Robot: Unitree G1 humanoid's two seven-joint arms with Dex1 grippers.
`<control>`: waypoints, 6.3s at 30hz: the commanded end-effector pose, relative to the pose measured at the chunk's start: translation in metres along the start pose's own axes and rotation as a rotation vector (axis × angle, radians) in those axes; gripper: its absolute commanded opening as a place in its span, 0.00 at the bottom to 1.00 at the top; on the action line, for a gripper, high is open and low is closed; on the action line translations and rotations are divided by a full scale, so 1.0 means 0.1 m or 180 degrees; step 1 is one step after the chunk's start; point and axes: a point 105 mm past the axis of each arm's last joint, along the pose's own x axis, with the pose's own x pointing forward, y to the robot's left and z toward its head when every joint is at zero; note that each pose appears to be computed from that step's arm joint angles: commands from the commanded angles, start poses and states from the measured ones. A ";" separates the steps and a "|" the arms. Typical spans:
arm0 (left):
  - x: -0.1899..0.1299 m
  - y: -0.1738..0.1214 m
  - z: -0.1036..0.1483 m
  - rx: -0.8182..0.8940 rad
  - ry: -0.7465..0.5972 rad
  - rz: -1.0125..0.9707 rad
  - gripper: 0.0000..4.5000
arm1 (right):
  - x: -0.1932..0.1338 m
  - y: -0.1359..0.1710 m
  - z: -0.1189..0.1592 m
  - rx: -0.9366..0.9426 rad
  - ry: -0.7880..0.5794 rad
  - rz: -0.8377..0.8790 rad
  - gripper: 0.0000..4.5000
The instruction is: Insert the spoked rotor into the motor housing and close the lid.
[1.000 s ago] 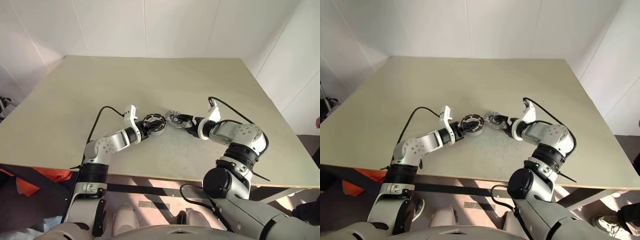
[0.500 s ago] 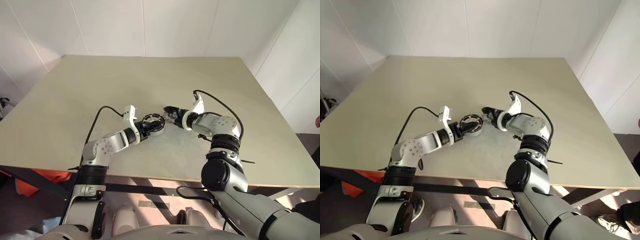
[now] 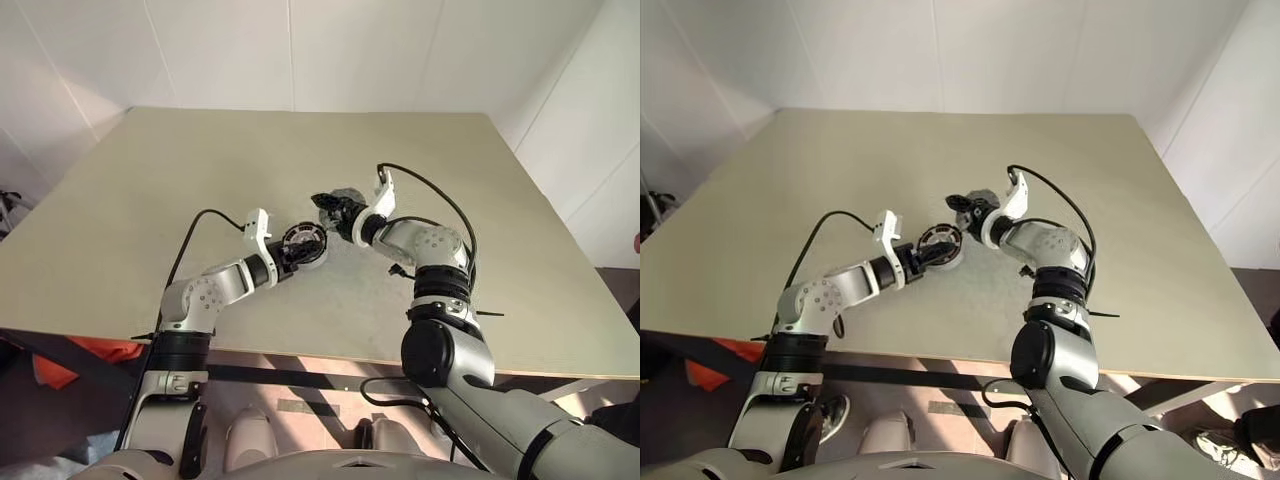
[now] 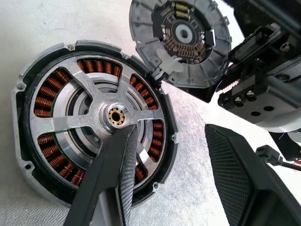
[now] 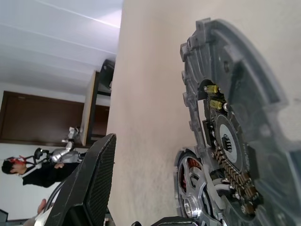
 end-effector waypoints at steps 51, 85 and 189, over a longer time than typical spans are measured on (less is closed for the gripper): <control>-0.78 0.49 1.43 0.0191 -0.1134 0.0851 0.54 | -0.22 0.75 -0.23 -0.1575 0.0304 0.0724 0.90; -0.66 0.37 0.67 0.0893 -0.0383 0.0395 0.54 | 0.05 0.06 -0.48 -0.3672 0.0228 0.0386 1.00; -0.64 0.44 0.08 0.1039 0.0128 0.0437 0.54 | 0.24 0.06 -0.42 -0.3643 0.0155 0.0240 0.66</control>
